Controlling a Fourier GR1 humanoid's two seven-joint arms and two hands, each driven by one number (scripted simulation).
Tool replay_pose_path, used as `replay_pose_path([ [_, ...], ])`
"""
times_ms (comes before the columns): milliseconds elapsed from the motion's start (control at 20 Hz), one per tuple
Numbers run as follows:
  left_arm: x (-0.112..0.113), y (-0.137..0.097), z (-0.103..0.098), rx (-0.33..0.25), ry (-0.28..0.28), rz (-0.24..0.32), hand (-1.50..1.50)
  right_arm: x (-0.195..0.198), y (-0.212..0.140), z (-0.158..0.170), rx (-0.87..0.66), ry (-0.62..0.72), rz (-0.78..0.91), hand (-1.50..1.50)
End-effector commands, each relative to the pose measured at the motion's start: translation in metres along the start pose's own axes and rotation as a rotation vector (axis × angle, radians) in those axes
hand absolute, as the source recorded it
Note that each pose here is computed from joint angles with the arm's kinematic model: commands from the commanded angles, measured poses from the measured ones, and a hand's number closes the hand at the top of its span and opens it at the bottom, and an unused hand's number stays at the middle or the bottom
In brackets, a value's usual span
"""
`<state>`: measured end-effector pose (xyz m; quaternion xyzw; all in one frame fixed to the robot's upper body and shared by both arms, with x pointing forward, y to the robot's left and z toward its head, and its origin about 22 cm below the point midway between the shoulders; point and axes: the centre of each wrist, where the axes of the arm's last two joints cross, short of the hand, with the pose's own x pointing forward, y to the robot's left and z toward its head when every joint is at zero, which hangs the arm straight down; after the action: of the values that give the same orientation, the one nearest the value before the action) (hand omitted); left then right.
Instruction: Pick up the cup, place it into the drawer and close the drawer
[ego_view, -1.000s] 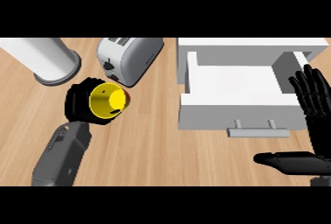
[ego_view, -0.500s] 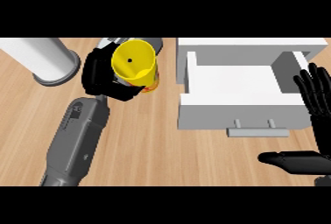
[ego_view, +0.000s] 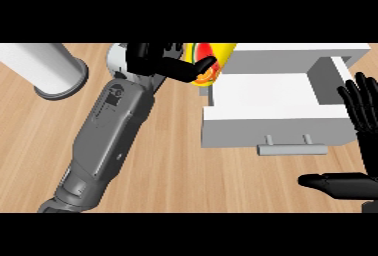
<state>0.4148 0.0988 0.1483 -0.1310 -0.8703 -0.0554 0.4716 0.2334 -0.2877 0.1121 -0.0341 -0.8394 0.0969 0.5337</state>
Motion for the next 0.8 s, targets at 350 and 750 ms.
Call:
replay_pose_path([
  [350, -0.009, -0.042, -0.028, 0.013, 0.145, 0.002, 1.50, 0.007, -0.013, -0.002, 0.016, 0.002, -0.005, -1.50],
  [750, -0.018, -0.067, -0.033, 0.020, 0.202, -0.078, 1.50, 0.003, 0.002, -0.022, 0.053, -0.016, -0.008, -1.50],
])
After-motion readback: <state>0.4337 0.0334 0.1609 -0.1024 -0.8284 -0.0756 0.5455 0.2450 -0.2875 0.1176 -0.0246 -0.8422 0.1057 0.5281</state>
